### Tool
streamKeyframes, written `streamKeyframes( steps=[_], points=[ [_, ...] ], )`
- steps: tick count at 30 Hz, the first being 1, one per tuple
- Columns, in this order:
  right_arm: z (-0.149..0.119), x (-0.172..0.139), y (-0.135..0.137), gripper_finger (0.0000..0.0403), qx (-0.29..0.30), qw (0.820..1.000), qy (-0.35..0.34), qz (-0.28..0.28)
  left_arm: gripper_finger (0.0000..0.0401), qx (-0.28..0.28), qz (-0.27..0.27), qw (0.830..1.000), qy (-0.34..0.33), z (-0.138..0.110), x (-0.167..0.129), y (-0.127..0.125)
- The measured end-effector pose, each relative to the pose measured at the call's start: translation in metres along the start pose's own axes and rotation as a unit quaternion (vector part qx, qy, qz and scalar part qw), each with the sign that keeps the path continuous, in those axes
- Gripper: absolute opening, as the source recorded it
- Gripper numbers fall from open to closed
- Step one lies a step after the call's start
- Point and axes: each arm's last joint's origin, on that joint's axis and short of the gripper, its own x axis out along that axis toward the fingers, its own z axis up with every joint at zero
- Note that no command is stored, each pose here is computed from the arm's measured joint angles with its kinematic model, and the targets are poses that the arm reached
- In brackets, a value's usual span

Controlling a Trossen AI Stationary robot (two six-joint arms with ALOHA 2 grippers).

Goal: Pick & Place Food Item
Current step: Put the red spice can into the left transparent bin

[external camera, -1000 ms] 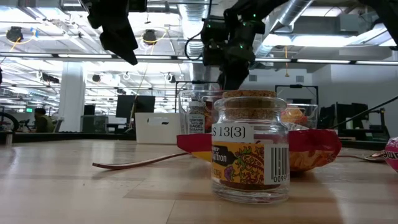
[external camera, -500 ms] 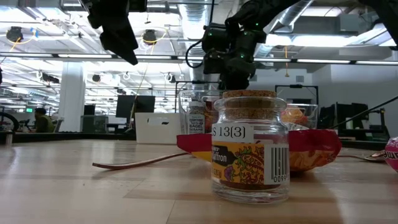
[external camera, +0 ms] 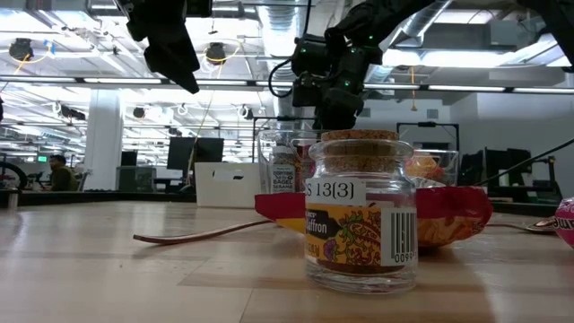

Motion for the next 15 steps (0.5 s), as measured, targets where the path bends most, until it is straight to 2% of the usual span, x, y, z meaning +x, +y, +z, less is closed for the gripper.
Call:
streamKeyframes(
  steps=[15],
  points=[
    [0.0001, -0.0003, -0.0024, 0.0236, -0.004, 1.0, -0.004, -0.002, 0.0294, 0.0, 0.003, 1.0, -0.001, 0.0001, 0.0, 0.0001]
  ],
)
